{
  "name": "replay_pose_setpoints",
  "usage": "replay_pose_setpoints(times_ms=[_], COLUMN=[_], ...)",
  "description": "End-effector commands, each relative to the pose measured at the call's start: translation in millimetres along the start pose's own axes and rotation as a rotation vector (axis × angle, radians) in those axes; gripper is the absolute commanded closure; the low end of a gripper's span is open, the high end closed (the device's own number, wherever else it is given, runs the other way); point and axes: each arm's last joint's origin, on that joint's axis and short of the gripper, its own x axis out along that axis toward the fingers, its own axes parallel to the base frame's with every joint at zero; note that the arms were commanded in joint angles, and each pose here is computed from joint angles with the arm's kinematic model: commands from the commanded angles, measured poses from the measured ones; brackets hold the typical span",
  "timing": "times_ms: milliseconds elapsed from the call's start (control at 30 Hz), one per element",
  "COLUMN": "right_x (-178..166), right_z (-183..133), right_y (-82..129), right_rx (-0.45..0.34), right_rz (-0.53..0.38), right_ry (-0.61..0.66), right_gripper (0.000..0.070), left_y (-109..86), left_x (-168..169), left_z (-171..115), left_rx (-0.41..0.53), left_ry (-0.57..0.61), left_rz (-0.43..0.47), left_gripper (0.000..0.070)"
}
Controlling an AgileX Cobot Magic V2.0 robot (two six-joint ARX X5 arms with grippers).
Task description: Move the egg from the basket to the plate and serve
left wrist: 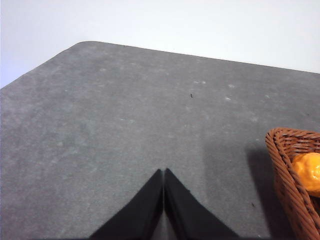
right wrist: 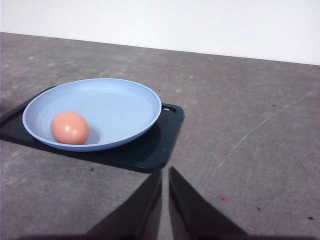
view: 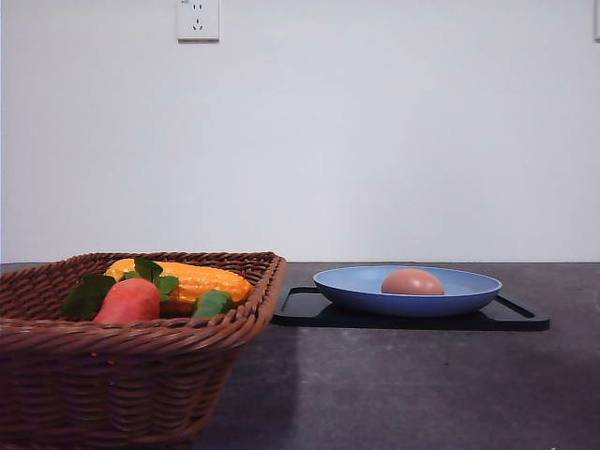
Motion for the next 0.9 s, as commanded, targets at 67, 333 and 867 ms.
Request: replay_pose_setpoints(times_ms=[67,333,867], right_x=[0.5,0.5,0.5], right_z=[-1.7,-1.7,-1.7], right_y=[0.0,0.0,0.0], right_rx=[0.014,0.014,0.014], right_rz=[-0.001,-0.001,-0.001], right_ry=[0.001,0.001,0.001], right_gripper=[0.0700,0.0700,0.0700], left_y=[1.0,1.0,1.0], left_x=[2.5,2.5,2.5], left_z=[-9.2,-9.2,-9.3], left_rx=[0.000,0.000,0.000], left_ry=[0.032,0.032,0.032], left_rz=[0.002,0.002,0.002], left_gripper=[0.0700,0.0700,0.0700])
